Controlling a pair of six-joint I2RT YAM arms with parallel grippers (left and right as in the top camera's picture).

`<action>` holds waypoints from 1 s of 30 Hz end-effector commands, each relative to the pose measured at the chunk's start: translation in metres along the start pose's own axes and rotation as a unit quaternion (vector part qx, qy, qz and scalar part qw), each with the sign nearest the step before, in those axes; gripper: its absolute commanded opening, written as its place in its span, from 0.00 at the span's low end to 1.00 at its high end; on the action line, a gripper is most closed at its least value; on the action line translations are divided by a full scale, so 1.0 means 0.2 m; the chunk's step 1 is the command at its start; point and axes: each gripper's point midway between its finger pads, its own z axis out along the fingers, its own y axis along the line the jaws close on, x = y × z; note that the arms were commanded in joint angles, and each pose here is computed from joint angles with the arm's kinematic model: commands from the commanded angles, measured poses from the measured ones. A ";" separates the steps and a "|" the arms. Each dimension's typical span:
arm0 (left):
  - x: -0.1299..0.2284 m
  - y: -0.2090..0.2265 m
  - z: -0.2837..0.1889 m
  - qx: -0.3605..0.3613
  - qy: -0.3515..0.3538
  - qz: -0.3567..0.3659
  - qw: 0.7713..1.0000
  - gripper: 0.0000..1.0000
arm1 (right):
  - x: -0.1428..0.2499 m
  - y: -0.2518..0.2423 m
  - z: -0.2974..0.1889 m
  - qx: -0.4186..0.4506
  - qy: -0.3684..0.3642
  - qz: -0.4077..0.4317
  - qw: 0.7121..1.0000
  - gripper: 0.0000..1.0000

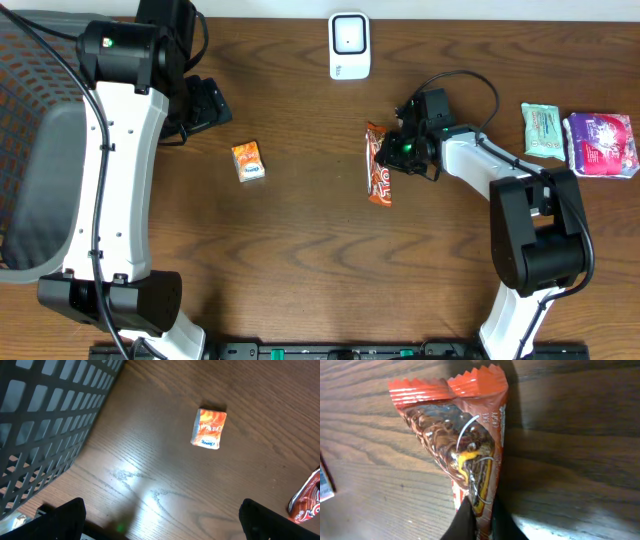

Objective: Scan the item barcode
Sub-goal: 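Hold the chocolate bar up to the white scanner, then carry the chocolate bar right and place it on the packs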

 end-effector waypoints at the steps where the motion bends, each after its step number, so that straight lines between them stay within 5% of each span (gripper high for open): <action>1: 0.05 0.04 -0.01 -0.015 0.018 0.003 1.000 0.98 | 0.10 -0.05 0.08 0.005 0.040 0.015 0.999 0.01; 13: 0.05 0.04 -0.01 -0.015 0.018 0.003 1.000 0.98 | -0.61 0.53 -0.39 -0.125 -0.161 -0.027 0.979 0.01; 17: 0.05 0.04 -0.01 -0.015 0.018 0.003 1.000 0.98 | -0.84 0.59 -0.51 -0.133 -0.270 0.029 0.953 0.01; 23: 0.05 0.04 -0.01 -0.015 0.018 0.003 1.000 0.98 | -1.05 0.72 -0.58 -0.185 -0.388 0.070 0.900 0.01; 30: 0.05 0.04 -0.01 -0.015 0.018 0.003 1.000 0.98 | -1.20 0.79 -0.41 -0.233 -0.402 0.115 0.878 0.01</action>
